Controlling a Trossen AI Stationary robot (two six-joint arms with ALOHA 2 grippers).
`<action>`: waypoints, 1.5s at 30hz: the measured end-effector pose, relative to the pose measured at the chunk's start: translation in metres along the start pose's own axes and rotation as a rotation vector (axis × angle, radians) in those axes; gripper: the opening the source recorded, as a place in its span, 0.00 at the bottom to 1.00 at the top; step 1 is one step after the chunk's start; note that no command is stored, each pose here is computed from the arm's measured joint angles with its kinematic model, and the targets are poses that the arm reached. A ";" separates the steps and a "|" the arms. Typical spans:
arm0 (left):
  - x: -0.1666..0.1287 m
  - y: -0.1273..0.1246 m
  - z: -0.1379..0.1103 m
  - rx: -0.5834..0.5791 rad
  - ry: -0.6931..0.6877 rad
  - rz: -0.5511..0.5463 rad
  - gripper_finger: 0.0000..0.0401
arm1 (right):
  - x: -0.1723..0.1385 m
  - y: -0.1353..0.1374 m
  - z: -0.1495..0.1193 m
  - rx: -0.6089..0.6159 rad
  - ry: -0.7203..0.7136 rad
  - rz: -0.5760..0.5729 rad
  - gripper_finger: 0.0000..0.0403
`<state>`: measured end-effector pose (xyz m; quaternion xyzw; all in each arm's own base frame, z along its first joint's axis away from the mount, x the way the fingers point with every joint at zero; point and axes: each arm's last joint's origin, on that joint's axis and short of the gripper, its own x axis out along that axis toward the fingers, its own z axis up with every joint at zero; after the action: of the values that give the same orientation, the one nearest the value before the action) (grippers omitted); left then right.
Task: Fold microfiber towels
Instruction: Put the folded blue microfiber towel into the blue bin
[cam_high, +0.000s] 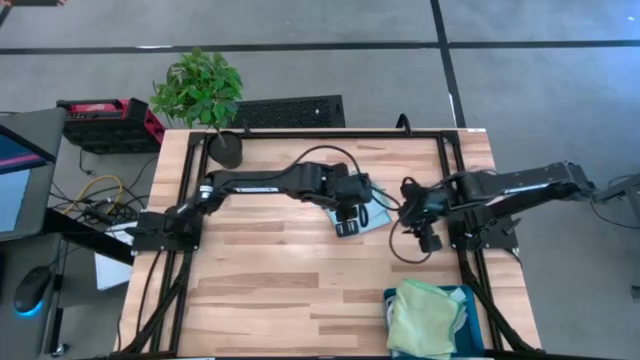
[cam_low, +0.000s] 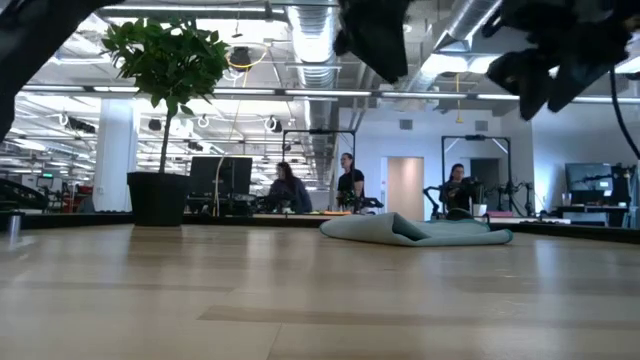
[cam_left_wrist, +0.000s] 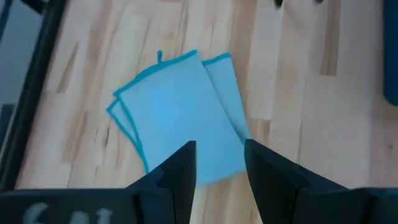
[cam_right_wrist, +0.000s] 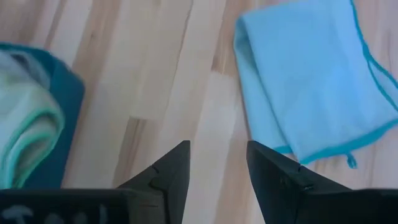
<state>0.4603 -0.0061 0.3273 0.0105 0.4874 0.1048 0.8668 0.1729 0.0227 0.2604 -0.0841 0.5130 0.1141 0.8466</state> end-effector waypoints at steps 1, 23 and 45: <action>-0.007 -0.001 -0.001 -0.012 -0.006 0.005 0.32 | 0.005 0.000 0.000 0.002 0.013 0.002 0.45; -0.083 -0.026 -0.015 -0.138 -0.097 0.070 0.32 | 0.093 -0.028 0.025 -0.139 0.242 -0.173 0.57; -0.085 -0.036 -0.020 -0.163 -0.070 0.060 0.32 | 0.149 -0.072 0.011 -0.097 0.319 -0.008 0.57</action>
<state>0.4066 -0.0591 0.3846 -0.0420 0.4463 0.1693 0.8777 0.2692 -0.0277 0.1348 -0.1437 0.6345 0.1206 0.7498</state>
